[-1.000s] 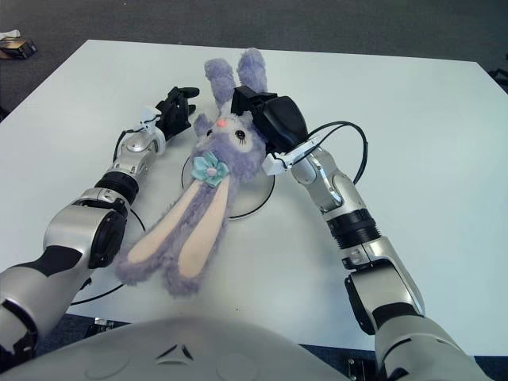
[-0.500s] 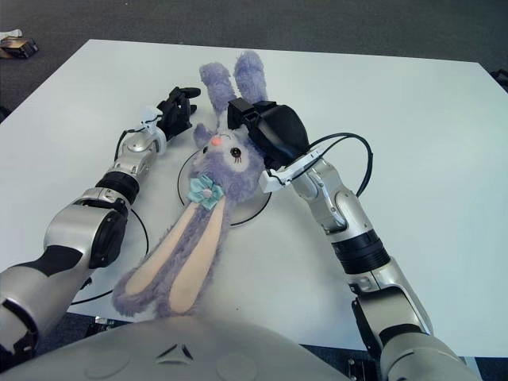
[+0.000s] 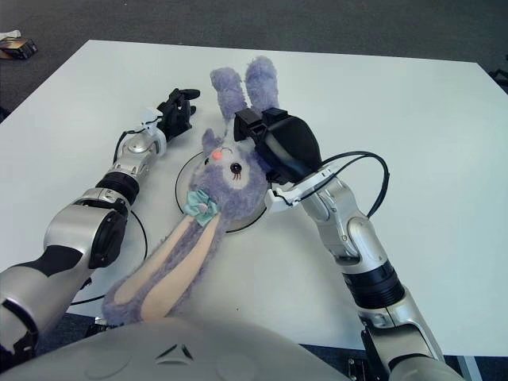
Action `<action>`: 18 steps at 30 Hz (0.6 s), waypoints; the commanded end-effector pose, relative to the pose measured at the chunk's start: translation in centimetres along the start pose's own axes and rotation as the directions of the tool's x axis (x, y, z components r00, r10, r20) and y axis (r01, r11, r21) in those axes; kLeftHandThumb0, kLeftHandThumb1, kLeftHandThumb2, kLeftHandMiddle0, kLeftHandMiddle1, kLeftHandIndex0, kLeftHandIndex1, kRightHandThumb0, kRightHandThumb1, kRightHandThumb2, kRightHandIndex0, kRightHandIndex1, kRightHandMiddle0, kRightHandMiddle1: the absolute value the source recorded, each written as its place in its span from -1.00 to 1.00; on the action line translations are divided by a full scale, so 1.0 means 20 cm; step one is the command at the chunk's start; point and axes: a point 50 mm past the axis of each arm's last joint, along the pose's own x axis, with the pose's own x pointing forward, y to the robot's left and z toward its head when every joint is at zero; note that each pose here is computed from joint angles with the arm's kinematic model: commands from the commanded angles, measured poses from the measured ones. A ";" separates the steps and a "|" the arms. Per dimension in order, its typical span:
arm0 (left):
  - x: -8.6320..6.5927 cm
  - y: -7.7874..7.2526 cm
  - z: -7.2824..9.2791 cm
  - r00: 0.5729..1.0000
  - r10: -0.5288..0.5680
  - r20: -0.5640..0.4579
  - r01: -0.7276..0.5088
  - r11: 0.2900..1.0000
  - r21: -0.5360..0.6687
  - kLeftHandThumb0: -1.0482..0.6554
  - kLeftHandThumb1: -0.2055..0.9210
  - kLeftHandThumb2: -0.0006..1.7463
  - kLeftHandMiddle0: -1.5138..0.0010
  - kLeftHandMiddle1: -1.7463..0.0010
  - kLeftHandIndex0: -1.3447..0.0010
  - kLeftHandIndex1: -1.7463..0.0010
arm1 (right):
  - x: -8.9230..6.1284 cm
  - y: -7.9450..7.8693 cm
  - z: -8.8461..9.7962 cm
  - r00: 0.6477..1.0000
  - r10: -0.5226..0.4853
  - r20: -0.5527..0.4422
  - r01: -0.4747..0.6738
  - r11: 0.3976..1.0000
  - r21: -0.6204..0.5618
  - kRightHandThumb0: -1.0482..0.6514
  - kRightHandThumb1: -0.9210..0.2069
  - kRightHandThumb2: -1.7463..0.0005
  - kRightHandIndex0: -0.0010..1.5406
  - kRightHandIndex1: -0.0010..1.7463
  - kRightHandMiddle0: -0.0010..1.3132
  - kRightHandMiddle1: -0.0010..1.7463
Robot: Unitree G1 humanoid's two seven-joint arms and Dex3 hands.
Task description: Put the doll into the plate.
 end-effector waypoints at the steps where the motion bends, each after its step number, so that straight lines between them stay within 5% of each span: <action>1: 0.01 0.01 0.01 1.000 -0.010 -0.012 0.010 1.000 0.020 -0.71 1.00 -0.07 1.00 0.23 1.00 0.00 | -0.01 -0.03 0.00 1.000 -0.005 0.000 0.005 0.998 -0.060 -0.06 -0.68 0.21 -0.85 0.72 -0.43 0.86; 5: 0.01 0.01 0.01 1.000 -0.007 -0.015 0.008 1.000 0.024 -0.70 1.00 -0.07 1.00 0.28 1.00 0.00 | -0.01 -0.04 -0.01 1.000 -0.024 0.007 0.024 0.993 -0.114 -0.29 -0.39 0.03 -0.97 0.35 -0.88 0.59; 18: 0.02 -0.01 0.01 1.000 -0.009 -0.020 0.009 1.000 0.029 -0.66 1.00 -0.06 1.00 0.40 1.00 0.04 | -0.04 -0.06 -0.04 1.000 -0.007 0.005 0.008 0.973 -0.231 -0.56 -0.91 0.34 -1.00 -0.40 -1.00 0.05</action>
